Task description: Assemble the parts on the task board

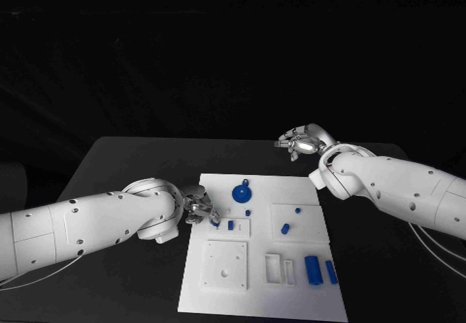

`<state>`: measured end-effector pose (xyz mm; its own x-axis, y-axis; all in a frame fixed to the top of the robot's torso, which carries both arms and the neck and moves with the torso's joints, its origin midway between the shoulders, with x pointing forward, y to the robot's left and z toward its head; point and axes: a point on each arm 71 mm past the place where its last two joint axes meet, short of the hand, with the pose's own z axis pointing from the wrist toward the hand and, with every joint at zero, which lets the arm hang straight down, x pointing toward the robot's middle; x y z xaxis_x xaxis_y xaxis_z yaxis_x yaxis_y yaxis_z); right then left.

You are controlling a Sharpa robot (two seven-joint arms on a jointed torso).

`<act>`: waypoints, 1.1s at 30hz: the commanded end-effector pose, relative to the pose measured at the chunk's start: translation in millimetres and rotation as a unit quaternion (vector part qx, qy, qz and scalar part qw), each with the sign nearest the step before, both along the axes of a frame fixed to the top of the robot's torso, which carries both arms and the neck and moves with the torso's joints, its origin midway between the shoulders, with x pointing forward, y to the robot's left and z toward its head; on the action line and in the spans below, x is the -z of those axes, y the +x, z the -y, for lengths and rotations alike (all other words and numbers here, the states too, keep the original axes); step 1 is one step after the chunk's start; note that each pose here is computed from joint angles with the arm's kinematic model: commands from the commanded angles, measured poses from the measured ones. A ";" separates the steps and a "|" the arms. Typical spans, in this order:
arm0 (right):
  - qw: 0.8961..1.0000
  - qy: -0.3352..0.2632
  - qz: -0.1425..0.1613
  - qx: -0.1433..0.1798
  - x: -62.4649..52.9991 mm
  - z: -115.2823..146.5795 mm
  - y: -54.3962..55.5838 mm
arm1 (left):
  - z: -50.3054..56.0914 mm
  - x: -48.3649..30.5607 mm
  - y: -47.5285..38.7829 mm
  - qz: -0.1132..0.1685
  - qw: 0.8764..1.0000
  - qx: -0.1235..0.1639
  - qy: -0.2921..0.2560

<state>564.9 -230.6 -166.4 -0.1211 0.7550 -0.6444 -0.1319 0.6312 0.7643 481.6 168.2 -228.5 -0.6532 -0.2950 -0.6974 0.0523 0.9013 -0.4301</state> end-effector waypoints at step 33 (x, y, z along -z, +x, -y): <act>1.000 0.000 -0.001 -0.006 1.7 -0.7 -0.5 | 4.5 3.2 -7.0 -0.007 0.999 0.028 0.026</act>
<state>564.8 -230.9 -167.9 -0.1219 0.7551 -0.6441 -0.1293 0.6313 0.7646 477.2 164.4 -229.2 -0.6568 -0.2492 -0.7117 0.0887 0.9117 -0.4011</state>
